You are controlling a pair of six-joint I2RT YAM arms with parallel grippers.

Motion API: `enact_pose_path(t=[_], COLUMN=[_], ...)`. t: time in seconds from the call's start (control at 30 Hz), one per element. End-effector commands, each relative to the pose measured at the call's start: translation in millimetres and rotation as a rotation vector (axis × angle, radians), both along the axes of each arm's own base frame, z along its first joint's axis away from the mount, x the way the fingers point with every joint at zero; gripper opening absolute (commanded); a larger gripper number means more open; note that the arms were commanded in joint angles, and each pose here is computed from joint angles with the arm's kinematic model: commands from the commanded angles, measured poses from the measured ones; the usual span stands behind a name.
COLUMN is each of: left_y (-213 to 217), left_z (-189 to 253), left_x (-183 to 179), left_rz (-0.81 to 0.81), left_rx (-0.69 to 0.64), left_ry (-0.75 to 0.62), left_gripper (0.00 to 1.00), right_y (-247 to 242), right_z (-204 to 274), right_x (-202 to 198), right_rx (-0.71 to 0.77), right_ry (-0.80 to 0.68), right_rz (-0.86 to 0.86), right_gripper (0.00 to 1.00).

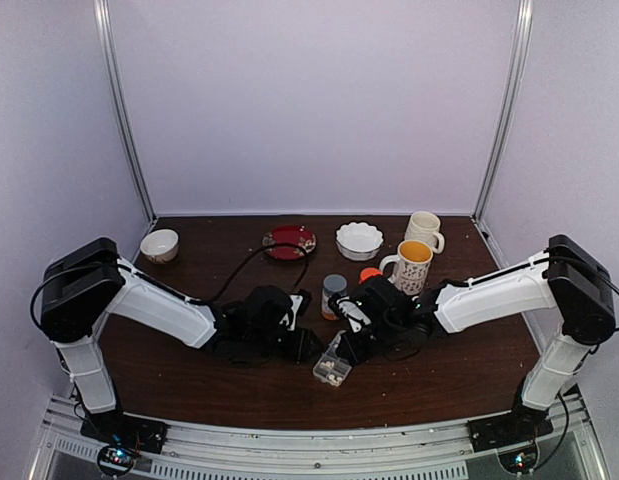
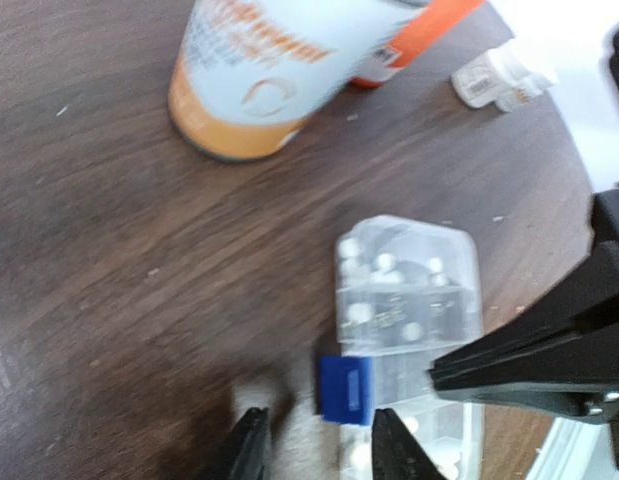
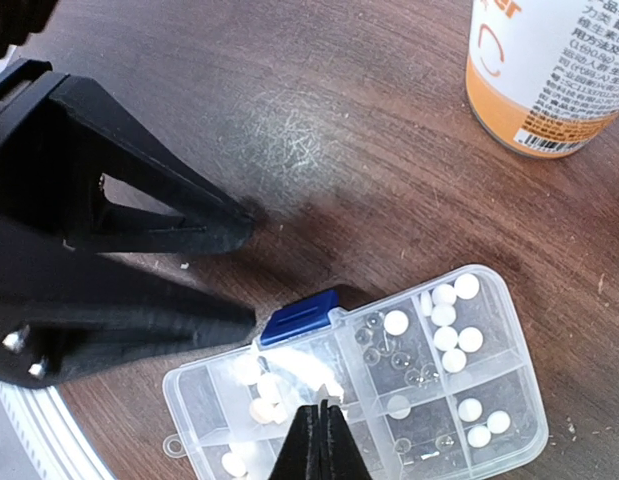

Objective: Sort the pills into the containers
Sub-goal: Close the lid of the pill container.

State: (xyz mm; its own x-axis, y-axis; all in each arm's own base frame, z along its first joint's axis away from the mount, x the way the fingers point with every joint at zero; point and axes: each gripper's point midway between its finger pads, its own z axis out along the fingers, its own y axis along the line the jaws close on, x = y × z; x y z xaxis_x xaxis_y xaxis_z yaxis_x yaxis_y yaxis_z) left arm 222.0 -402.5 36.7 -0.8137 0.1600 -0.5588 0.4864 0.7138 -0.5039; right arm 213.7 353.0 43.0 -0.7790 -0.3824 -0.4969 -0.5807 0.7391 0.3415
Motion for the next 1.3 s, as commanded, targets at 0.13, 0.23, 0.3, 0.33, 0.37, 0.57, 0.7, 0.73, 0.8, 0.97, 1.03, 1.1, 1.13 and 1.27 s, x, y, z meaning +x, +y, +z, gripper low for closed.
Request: enact_pose_path(t=[0.13, 0.23, 0.3, 0.33, 0.37, 0.57, 0.7, 0.73, 0.8, 0.97, 1.03, 1.1, 1.13, 1.27], left_y=[-27.3, -29.7, -29.7, -29.9, -30.3, -40.9, -39.3, -38.0, -34.5, -30.8, -30.8, -31.2, -31.0, -30.9], left_z=[21.3, 15.1, 11.4, 9.5, 6.9, -0.4, -9.9, -13.9, -19.4, -28.4, -30.3, -30.8, -30.7, -30.6], left_x=[-1.3, -2.4, -3.1, -3.6, -3.8, -7.8, -8.6, -9.0, -8.6, -8.8, -9.3, -9.1, -8.5, -9.0], left_rz=[-0.081, -0.088, -0.089, -0.090, -0.092, -0.135, -0.135, -0.132, -0.120, -0.105, -0.105, -0.104, -0.102, -0.102], left_rx=[-0.130, -0.119, -0.108, -0.104, -0.098, -0.091, -0.051, -0.035, -0.009, 0.034, 0.040, 0.042, 0.043, 0.048], left_ry=[-0.015, 0.006, 0.018, 0.024, 0.032, 0.067, 0.092, 0.099, 0.111, 0.129, 0.132, 0.133, 0.133, 0.132], left_gripper=[0.37, 0.38, 0.38, 0.38, 0.38, 0.33, 0.30, 0.28, 0.26, 0.24, 0.23, 0.23, 0.23, 0.23], right_y=[-19.3, -19.3, -20.9, -21.7, -22.3, -23.6, -24.1, -24.6, -25.0, -26.4, -29.6, -34.6, -36.8, -46.5], right_z=[-12.8, -14.1, -15.9, -16.2, -16.4, -13.8, -9.7, -8.7, -6.4, 6.6, 13.2, 17.6, 18.4, 18.4], right_x=[-3.3, -3.5, -3.3, -3.4, -3.9, -2.9, -1.3, -1.1, -0.4, 0.9, 2.1, 2.5, 1.7, -2.7], right_rx=[-0.066, -0.067, -0.070, -0.070, -0.067, -0.053, -0.040, -0.038, -0.032, -0.002, 0.006, 0.007, 0.007, 0.020], right_ry=[0.018, 0.024, 0.029, 0.030, 0.031, 0.028, 0.021, 0.021, 0.018, 0.003, -0.011, -0.018, -0.017, 0.004], right_rz=[-0.035, -0.039, -0.050, -0.054, -0.057, -0.071, -0.080, -0.082, -0.086, -0.104, -0.117, -0.132, -0.138, -0.182], right_gripper=[0.00, 0.00, 0.00, 0.00, 0.00, 0.00, 0.00, 0.00, 0.00, 0.00, 0.00, 0.00, 0.04, 0.28])
